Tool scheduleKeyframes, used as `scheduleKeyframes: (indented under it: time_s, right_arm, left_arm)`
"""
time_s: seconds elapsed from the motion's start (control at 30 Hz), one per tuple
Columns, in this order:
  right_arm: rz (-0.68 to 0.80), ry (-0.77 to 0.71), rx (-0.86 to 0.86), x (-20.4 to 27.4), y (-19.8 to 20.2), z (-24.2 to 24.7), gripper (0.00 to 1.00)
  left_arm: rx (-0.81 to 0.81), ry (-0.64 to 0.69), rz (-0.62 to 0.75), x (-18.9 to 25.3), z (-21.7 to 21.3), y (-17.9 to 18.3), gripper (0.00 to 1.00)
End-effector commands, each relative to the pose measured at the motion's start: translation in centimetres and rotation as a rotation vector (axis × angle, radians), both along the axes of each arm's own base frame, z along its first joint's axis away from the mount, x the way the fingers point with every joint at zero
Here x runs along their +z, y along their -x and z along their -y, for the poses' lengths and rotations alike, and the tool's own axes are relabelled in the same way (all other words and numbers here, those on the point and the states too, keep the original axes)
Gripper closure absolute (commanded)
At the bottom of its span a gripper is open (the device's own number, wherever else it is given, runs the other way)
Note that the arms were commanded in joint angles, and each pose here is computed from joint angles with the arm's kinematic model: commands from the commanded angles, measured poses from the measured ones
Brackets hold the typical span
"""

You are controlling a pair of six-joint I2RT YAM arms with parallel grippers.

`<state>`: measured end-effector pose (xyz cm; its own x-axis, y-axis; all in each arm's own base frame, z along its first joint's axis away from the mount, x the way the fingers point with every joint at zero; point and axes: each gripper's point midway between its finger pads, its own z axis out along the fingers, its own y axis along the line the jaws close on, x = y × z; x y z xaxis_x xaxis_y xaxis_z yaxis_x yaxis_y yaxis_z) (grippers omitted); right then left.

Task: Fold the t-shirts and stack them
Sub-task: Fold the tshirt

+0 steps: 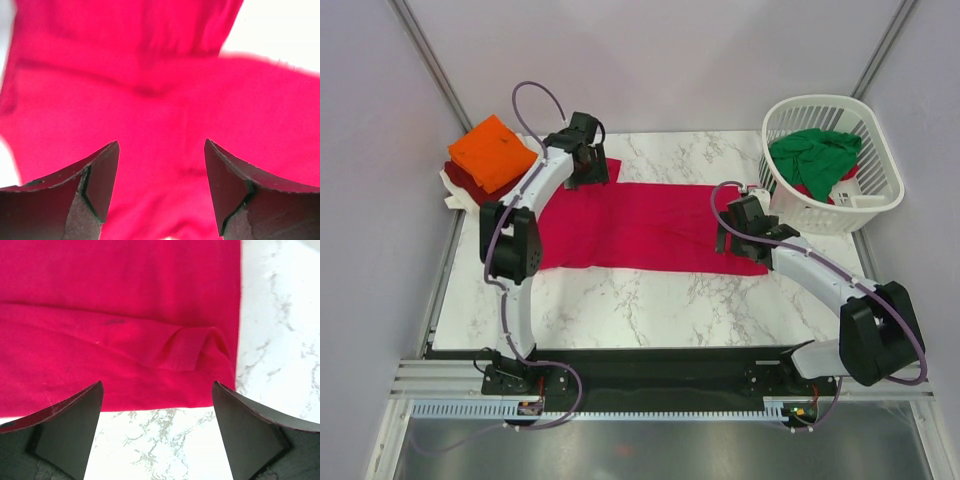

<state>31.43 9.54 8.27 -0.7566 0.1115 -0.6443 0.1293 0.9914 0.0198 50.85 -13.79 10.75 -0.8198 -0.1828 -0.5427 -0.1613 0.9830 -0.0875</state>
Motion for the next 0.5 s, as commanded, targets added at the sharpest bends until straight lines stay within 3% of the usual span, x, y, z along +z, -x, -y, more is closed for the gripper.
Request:
scheduleKeyframes:
  time_s: [0.0,0.13,0.17,0.27,0.4,0.47]
  right_arm:
    - [0.042,0.068,-0.101,1.5,-0.7,2.1,0.03]
    - [0.002,0.054,-0.127,-0.1,-0.3,2.4,0.09]
    - [-0.005,0.044,-0.136,-0.8,-0.3,2.4,0.12]
    - [-0.014,0.019,-0.150,-1.8,-0.8,2.7,0.18]
    - [-0.023,0.013,-0.161,-2.9,-1.4,2.9,0.46]
    - [-0.048,0.010,-0.164,-3.8,-1.3,2.9,0.50]
  left_arm:
    - [-0.044,-0.042,0.034,5.9,-1.2,4.7,0.25]
    - [-0.037,-0.071,-0.031,5.8,-3.0,11.3,0.25]
    - [-0.043,-0.056,0.017,7.9,-3.4,12.6,0.25]
    - [-0.064,-0.109,0.035,8.7,-5.3,15.5,0.24]
    - [-0.063,-0.140,0.006,7.5,-6.6,18.3,0.24]
    - [-0.034,-0.226,-0.038,5.6,-8.4,19.5,0.24]
